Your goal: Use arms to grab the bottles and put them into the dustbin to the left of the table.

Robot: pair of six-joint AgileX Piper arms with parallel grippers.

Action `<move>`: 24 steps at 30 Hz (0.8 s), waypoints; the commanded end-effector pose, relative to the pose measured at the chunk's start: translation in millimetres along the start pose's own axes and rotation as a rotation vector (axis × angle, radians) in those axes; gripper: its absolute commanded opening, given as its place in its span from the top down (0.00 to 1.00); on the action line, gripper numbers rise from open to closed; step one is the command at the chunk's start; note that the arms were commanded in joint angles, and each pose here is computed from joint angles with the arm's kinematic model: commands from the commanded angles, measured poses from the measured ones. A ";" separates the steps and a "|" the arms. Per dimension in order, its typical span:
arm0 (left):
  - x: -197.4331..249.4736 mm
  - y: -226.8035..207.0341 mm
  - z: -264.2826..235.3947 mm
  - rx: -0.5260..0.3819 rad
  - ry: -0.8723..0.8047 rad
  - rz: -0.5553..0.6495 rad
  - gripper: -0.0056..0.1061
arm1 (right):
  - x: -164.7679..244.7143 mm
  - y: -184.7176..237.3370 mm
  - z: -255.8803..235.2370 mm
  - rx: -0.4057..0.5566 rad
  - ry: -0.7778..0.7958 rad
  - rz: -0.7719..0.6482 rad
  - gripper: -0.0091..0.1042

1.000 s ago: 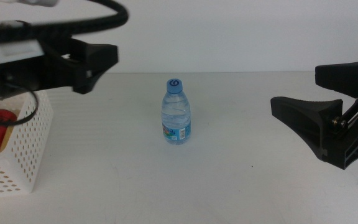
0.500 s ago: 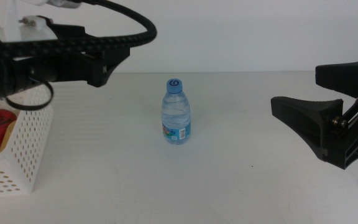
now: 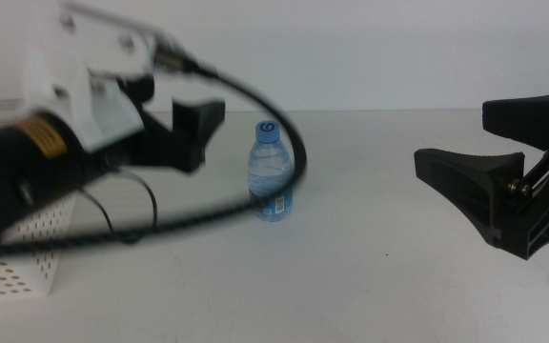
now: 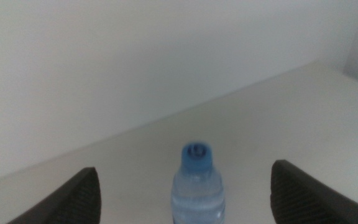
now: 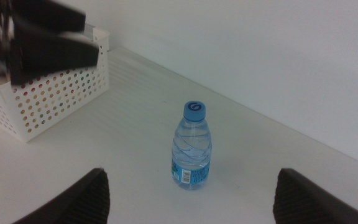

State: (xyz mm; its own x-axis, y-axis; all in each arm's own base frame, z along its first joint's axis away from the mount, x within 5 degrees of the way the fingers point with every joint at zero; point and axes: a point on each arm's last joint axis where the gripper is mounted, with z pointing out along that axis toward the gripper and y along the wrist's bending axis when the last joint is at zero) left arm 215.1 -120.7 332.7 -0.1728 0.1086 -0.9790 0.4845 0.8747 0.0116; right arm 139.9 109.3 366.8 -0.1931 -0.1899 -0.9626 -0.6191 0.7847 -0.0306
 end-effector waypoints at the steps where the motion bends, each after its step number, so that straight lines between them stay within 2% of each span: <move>1: -2.3 0.0 -1.9 -0.022 -0.124 -0.013 0.14 | -14.8 -1.2 -4.8 0.008 -0.101 -0.010 0.29; 10: 41.2 2.2 7.2 -0.058 -0.114 0.008 0.14 | -14.8 -1.2 -4.8 0.008 -0.101 -0.010 0.29; 15: 58.0 -15.6 25.5 0.016 -0.064 0.063 0.14 | -14.8 -1.2 -4.8 0.008 -0.101 -0.010 0.29; 18: 67.4 -20.3 36.6 0.030 -0.054 0.101 0.14 | -14.8 -1.2 -4.8 0.008 -0.101 -0.010 0.29; 24: 74.0 -22.5 53.2 0.051 -0.150 -0.010 0.14 | -14.8 -1.2 -4.8 0.008 -0.101 -0.010 0.29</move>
State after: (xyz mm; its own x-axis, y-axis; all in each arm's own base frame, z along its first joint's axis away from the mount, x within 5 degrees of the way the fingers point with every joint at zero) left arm 232.5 -154.1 226.6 -0.1787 0.1586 -0.9710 0.5336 0.8448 0.0398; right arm 140.0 109.3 366.8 -0.1931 -0.1907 -0.9625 -0.6191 0.7847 -0.0313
